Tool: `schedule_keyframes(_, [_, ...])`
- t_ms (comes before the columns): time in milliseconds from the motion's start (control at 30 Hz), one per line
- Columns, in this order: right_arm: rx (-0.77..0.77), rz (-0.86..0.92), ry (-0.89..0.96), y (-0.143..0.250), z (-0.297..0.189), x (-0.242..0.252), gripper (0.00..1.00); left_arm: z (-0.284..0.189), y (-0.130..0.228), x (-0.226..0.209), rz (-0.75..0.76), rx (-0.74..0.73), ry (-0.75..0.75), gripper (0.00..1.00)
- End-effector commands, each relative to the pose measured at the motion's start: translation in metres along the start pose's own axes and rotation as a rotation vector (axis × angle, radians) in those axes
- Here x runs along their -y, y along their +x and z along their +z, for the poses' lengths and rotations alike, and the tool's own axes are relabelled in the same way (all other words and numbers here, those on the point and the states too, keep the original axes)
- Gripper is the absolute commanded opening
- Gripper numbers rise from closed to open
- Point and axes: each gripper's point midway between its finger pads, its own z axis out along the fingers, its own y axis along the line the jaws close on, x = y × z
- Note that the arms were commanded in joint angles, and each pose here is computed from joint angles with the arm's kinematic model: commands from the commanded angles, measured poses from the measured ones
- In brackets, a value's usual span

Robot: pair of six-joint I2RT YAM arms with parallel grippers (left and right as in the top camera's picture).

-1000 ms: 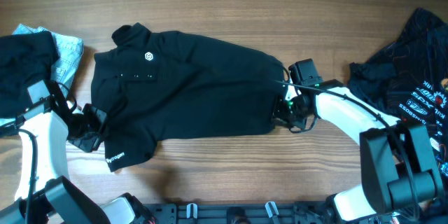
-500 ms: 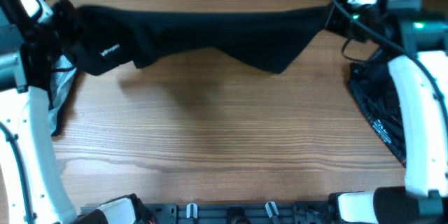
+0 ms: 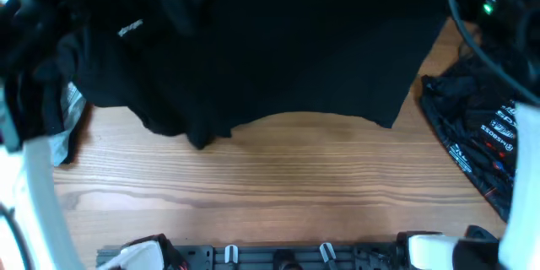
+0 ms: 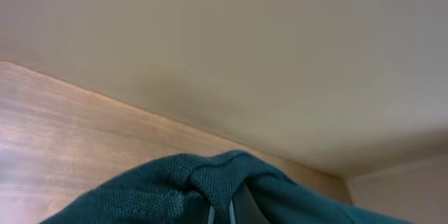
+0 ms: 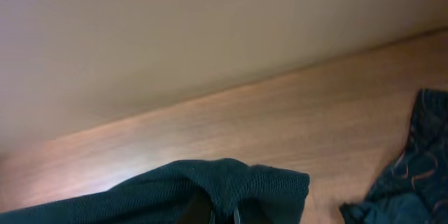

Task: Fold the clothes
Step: 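Lay the shirt down and fold it lengthwise with both grippers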

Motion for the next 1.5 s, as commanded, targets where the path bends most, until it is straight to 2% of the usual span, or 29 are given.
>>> schedule_keyframes(0, [-0.025, -0.040, 0.101, 0.000, 0.071, 0.024, 0.04, 0.070, -0.004, -0.024, 0.023, -0.003, -0.025, 0.04])
schedule_keyframes(67, [0.023, -0.040, 0.088, -0.010, 0.122, 0.023, 0.04, 0.128, -0.011, -0.036, 0.053, 0.039, 0.021, 0.04])
schedule_keyframes(133, [0.116, -0.006, 0.061, -0.030, 0.137, 0.018, 0.04, 0.154, -0.031, -0.037, 0.035, 0.134, 0.079, 0.04])
schedule_keyframes(267, [0.345, 0.044, -0.010, -0.089, 0.110, 0.004, 0.04, 0.134, -0.092, 0.003, 0.026, 0.384, 0.237, 0.04])
schedule_keyframes(300, [0.366, 0.047, -0.006, -0.097, 0.103, 0.007, 0.04, 0.126, -0.102, 0.013, 0.037, 0.406, 0.253, 0.04])
schedule_keyframes(367, [0.295, 0.044, 0.044, -0.082, 0.107, 0.023, 0.04, 0.129, -0.088, 0.011, 0.024, 0.310, 0.236, 0.04])
schedule_keyframes(400, [0.164, 0.028, 0.116, -0.050, 0.118, 0.042, 0.04, 0.141, -0.058, -0.010, -0.027, 0.181, 0.153, 0.04])
schedule_keyframes(433, [0.008, 0.017, 0.220, -0.010, 0.125, 0.066, 0.04, 0.148, -0.013, -0.036, -0.066, 0.007, 0.045, 0.04])
schedule_keyframes(500, [-0.136, 0.005, 0.335, 0.030, 0.129, 0.090, 0.05, 0.146, 0.039, -0.059, -0.101, -0.194, -0.062, 0.04])
schedule_keyframes(533, [-0.239, -0.009, 0.399, 0.058, 0.129, 0.104, 0.04, 0.140, 0.067, -0.070, -0.121, -0.302, -0.116, 0.04])
schedule_keyframes(567, [-0.352, -0.021, 0.439, 0.087, 0.128, 0.113, 0.04, 0.127, 0.116, -0.085, -0.200, -0.482, -0.208, 0.04])
schedule_keyframes(600, [-0.448, -0.029, 0.461, 0.112, 0.126, 0.119, 0.04, 0.116, 0.150, -0.094, -0.249, -0.605, -0.269, 0.04])
schedule_keyframes(667, [-0.578, -0.029, 0.495, 0.148, 0.119, 0.128, 0.04, 0.096, 0.197, -0.105, -0.297, -0.770, -0.355, 0.04])
schedule_keyframes(833, [-0.908, -0.009, 0.602, 0.236, 0.084, 0.148, 0.04, 0.045, 0.304, -0.121, -0.301, -1.155, -0.475, 0.04])
schedule_keyframes(933, [-1.069, 0.021, 0.674, 0.289, 0.064, 0.161, 0.04, 0.012, 0.354, -0.135, -0.296, -1.329, -0.545, 0.04])
schedule_keyframes(1033, [-1.155, 0.046, 0.733, 0.327, 0.052, 0.170, 0.04, -0.023, 0.383, -0.154, -0.295, -1.435, -0.654, 0.04])
schedule_keyframes(1100, [-1.134, 0.048, 0.726, 0.328, 0.058, 0.171, 0.04, -0.019, 0.387, -0.157, -0.291, -1.418, -0.642, 0.04])
schedule_keyframes(1167, [-1.067, 0.056, 0.705, 0.321, 0.072, 0.170, 0.04, 0.005, 0.386, -0.149, -0.312, -1.350, -0.541, 0.04])
schedule_keyframes(1233, [-0.931, 0.053, 0.593, 0.305, 0.111, 0.162, 0.04, 0.045, 0.380, -0.121, -0.330, -1.256, -0.250, 0.04])
schedule_keyframes(1333, [-0.771, 0.032, 0.407, 0.282, 0.157, 0.141, 0.05, 0.078, 0.355, -0.098, -0.411, -1.123, -0.015, 0.04])
schedule_keyframes(1367, [-0.718, 0.029, 0.357, 0.272, 0.170, 0.135, 0.08, 0.090, 0.341, -0.100, -0.454, -1.057, 0.022, 0.04])
schedule_keyframes(1467, [-0.609, 0.034, 0.323, 0.252, 0.188, 0.130, 0.09, 0.117, 0.307, -0.119, -0.523, -0.894, 0.012, 0.04])
